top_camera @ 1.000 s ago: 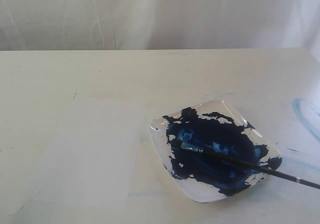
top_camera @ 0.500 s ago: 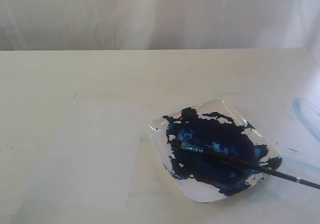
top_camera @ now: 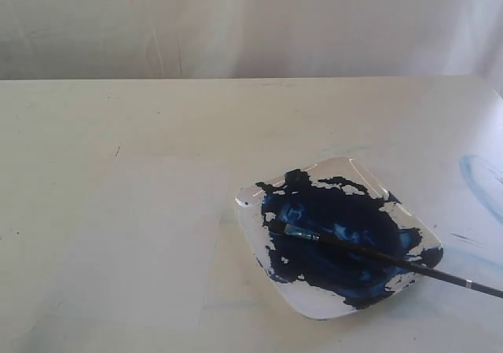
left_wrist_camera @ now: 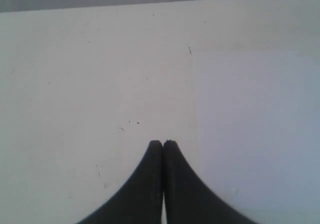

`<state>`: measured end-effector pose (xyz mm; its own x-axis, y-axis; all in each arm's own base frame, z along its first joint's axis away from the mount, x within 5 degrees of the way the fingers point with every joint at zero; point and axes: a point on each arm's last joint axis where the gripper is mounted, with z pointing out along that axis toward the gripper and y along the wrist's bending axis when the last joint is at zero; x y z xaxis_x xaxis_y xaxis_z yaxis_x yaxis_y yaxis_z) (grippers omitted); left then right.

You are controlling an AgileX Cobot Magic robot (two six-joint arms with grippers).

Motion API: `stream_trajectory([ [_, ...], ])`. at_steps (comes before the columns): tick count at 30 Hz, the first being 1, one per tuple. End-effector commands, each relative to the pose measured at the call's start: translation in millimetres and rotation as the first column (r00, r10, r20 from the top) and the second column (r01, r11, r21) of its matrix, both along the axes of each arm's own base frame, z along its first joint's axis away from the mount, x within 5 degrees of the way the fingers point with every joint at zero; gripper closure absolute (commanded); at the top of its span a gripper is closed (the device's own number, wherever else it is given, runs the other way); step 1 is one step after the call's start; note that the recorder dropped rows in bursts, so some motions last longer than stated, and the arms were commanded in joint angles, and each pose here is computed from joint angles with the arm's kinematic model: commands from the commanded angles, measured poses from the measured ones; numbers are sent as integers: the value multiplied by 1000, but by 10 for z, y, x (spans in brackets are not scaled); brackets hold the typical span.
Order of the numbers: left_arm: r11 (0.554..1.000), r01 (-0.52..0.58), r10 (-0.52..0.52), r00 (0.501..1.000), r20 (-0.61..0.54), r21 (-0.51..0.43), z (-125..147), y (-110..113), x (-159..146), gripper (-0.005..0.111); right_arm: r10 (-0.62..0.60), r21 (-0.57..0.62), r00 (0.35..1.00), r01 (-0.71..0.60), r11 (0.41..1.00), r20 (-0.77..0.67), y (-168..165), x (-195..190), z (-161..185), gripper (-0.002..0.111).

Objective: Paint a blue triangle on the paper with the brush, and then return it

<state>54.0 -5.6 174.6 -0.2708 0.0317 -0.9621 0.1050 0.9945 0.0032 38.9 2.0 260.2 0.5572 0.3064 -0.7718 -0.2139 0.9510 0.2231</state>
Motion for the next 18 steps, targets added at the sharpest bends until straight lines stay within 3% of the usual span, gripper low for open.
stream_trajectory([
  [1,1000,1,-3,995,97,15,76,1,18,107,42,61,995,-47,997,88,-6,-54,56,108],
  [4,1000,2,-2,976,220,1,189,-2,31,107,52,73,996,-57,996,69,-5,-43,43,108],
  [7,1000,5,1,932,362,-14,325,-4,28,107,147,211,989,-148,966,23,-10,-12,5,108],
  [9,1000,1,-1,874,486,1,446,-2,9,107,212,315,977,-191,930,-33,-12,26,-47,108],
  [11,996,-50,-6,776,631,70,591,15,-37,107,257,390,957,-188,901,-133,-6,78,-138,108],
  [12,994,-88,19,729,684,67,649,42,-61,107,276,426,941,-172,888,-198,-3,101,-174,108],
  [13,991,-127,68,714,697,33,671,85,-56,107,298,464,919,-151,873,-260,1,116,-193,108],
  [16,967,-187,254,739,624,-172,812,214,-1,107,315,497,857,-81,864,-407,8,120,-207,108],
  [18,955,-199,290,783,550,-219,923,229,74,107,321,498,833,-65,865,-450,13,100,-164,108],
])
